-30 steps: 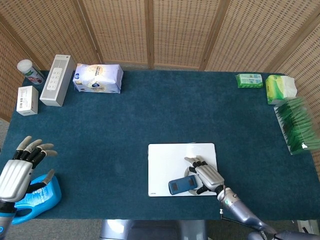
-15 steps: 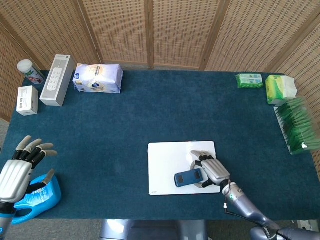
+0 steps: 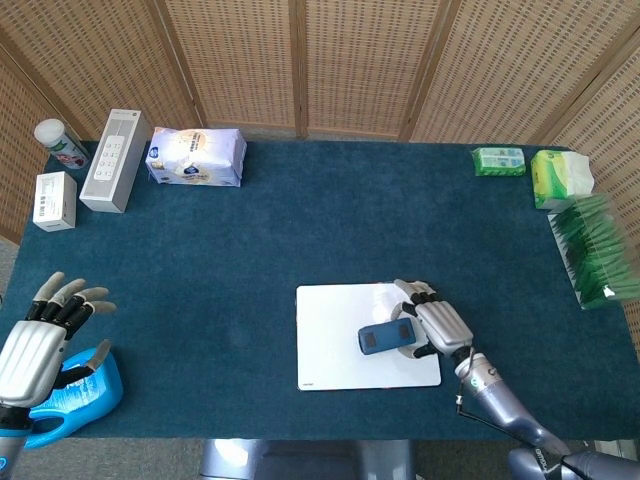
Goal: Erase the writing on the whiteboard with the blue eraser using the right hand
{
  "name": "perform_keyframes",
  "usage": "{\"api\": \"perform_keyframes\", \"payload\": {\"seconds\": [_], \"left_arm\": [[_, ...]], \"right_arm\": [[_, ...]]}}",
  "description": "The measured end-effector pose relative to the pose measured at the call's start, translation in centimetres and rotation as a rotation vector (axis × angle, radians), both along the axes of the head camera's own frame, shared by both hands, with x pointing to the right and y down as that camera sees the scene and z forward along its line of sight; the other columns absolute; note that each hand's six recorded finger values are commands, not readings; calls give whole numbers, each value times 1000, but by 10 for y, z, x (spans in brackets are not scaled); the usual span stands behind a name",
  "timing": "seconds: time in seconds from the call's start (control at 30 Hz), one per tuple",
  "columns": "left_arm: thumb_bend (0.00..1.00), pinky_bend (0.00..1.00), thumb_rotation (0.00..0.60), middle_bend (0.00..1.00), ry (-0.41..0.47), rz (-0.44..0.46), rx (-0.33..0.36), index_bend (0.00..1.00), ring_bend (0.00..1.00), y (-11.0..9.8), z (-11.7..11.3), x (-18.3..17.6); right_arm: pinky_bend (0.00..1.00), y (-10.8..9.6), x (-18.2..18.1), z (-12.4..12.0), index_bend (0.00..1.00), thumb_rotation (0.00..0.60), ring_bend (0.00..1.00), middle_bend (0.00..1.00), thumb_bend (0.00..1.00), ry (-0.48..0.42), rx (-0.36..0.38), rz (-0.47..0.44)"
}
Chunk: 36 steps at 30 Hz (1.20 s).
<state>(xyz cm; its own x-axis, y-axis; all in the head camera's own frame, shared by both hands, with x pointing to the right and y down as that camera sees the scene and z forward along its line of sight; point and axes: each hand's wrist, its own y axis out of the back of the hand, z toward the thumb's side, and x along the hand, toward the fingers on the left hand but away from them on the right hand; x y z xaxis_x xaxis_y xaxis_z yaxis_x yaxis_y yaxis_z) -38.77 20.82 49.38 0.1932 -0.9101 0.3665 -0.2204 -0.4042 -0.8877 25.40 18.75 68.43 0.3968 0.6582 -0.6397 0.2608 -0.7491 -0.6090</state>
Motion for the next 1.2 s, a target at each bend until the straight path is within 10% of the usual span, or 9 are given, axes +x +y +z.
{"api": "perform_keyframes", "payload": {"seconds": [0.63,1.2], "left_arm": [[428,0,600,277,-7,-13,11,340,165,3,-6,-7],[428,0,600,278,-8,-6,22,339,165,2,-10,-3]], "right_arm": [[0,20,-21,19,673,600,0,44,202,-13,-24,-54],[0,-22,51,15,676,600,0,46,203,100,34,50]]}}
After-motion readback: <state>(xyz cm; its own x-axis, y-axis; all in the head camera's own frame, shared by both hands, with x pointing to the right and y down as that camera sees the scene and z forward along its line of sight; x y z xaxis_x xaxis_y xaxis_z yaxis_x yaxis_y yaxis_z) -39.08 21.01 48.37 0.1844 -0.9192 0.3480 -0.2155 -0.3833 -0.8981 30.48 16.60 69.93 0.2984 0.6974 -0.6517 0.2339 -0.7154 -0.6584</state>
